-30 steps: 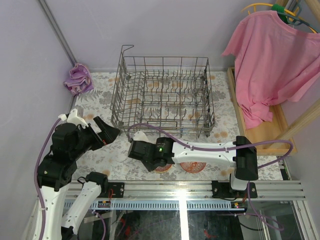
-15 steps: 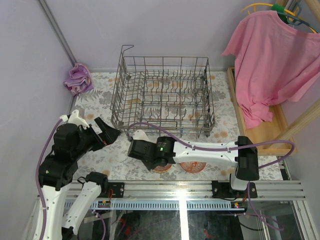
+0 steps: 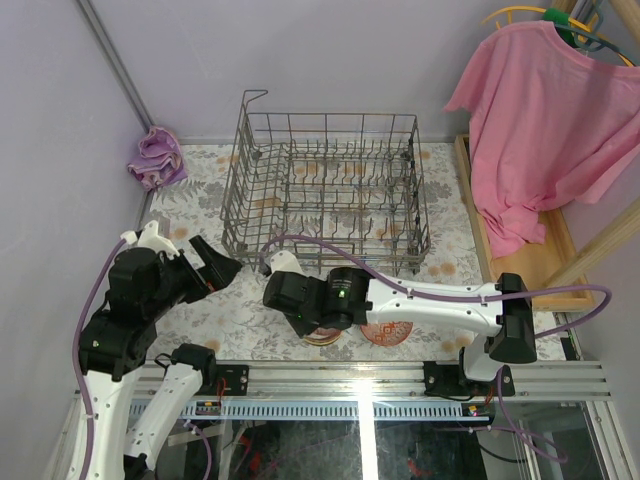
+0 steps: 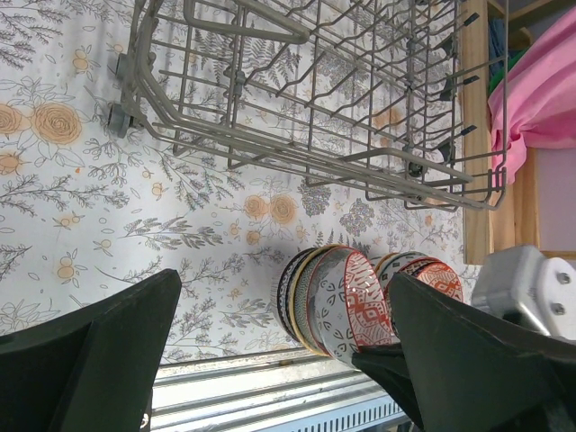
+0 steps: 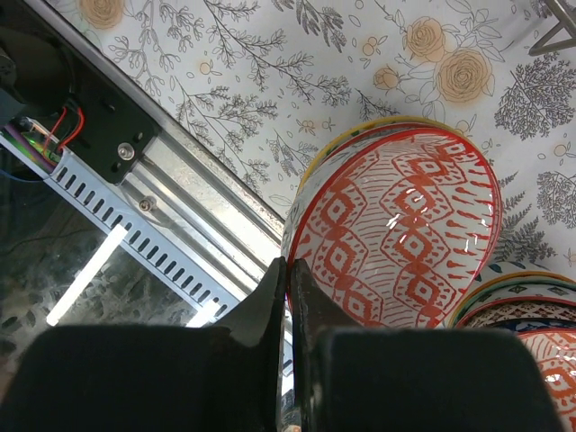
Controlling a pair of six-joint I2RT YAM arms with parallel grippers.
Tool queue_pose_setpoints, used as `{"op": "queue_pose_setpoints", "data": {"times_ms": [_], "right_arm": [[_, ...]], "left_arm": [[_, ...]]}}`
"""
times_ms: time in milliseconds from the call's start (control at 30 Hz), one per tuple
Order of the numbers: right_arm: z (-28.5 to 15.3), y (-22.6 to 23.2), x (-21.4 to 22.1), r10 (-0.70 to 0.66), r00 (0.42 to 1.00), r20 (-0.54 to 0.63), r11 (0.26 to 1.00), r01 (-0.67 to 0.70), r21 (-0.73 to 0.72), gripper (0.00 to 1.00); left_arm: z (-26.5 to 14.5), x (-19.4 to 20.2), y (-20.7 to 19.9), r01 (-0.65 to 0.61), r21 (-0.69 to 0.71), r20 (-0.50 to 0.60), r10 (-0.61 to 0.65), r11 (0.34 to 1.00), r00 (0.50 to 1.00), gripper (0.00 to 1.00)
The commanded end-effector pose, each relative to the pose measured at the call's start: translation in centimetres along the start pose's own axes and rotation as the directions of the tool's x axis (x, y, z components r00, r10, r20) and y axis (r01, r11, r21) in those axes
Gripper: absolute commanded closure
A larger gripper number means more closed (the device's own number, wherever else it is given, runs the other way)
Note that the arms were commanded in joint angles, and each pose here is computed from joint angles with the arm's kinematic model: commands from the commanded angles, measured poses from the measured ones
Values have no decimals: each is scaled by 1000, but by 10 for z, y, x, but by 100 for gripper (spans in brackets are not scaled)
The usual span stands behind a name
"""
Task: Load the bowls into the dish rack
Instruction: Adjust the bowl at the center of the board.
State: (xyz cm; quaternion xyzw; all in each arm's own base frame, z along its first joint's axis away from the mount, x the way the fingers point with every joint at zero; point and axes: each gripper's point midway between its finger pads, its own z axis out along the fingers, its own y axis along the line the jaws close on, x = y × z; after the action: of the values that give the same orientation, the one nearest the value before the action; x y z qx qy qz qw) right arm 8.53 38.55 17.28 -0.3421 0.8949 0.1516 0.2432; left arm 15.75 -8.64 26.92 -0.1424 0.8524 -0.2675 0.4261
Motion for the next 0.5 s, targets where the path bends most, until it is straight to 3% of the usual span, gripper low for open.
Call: {"op": "queue_pose_setpoints", "data": {"times_ms": [0, 267, 467], "right_arm": [[-25, 16, -28, 41, 994, 97, 996, -33, -81, 100], [-33, 17, -31, 69, 989, 130, 991, -53, -120, 100], [-39, 15, -31, 98, 982, 162, 987, -74, -145, 100]], "left_arm": [[-3, 12, -11, 6, 73, -54, -2, 997, 999, 0], [0, 29, -14, 33, 118, -112, -20, 992, 993, 0], [1, 60, -34, 184, 269, -238, -120, 945, 964, 2]]}}
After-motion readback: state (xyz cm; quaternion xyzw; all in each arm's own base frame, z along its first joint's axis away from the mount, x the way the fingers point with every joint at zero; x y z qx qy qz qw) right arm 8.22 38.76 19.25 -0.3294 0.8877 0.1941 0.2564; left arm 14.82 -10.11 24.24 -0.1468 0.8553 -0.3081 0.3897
